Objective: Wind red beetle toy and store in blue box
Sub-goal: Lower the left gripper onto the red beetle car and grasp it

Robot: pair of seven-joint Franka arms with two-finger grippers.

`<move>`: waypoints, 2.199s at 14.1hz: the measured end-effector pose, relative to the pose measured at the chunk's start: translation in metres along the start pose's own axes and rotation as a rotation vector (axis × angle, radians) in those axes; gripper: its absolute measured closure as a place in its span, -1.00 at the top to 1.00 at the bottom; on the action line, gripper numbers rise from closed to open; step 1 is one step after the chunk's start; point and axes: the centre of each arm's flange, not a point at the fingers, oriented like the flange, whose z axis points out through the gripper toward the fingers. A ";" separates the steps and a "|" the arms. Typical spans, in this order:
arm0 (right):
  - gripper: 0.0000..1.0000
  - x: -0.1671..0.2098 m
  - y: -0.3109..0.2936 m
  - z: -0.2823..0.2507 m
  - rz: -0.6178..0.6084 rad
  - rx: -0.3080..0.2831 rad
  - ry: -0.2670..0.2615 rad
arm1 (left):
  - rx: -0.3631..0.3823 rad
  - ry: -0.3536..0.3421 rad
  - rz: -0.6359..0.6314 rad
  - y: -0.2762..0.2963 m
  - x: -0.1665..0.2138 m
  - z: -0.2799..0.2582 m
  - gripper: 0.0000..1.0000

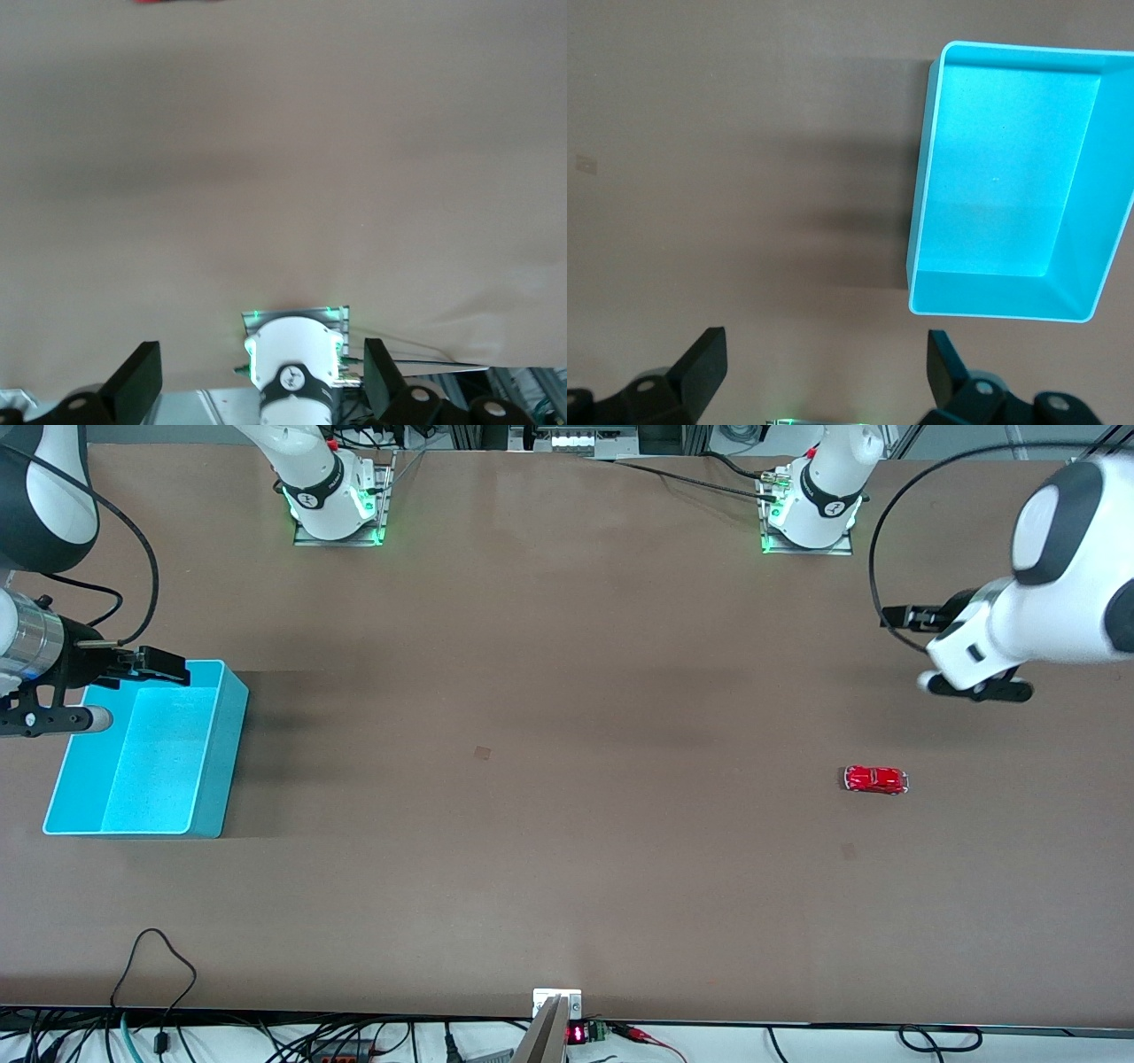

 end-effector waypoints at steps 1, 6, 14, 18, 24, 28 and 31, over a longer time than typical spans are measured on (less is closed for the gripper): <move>1.00 0.000 0.000 0.000 0.000 0.000 -0.003 | 0.004 0.019 0.080 -0.001 0.011 0.005 1.00; 1.00 0.000 -0.001 0.001 -0.001 0.000 -0.006 | 0.104 0.168 0.614 -0.033 0.064 0.027 1.00; 1.00 -0.001 0.006 0.005 0.011 0.003 -0.023 | 0.328 0.241 1.288 -0.075 0.152 0.113 1.00; 1.00 -0.002 0.008 0.007 0.014 0.005 -0.034 | 0.338 0.228 1.366 -0.084 0.171 0.146 1.00; 1.00 -0.002 0.005 0.007 0.008 0.004 -0.036 | 0.342 0.230 1.393 -0.107 0.178 0.173 0.96; 1.00 -0.002 0.005 0.007 0.009 0.004 -0.037 | 0.347 0.237 1.399 -0.104 0.181 0.189 0.36; 1.00 -0.003 0.005 0.007 0.009 0.005 -0.044 | 0.350 0.238 1.401 -0.104 0.183 0.191 -0.14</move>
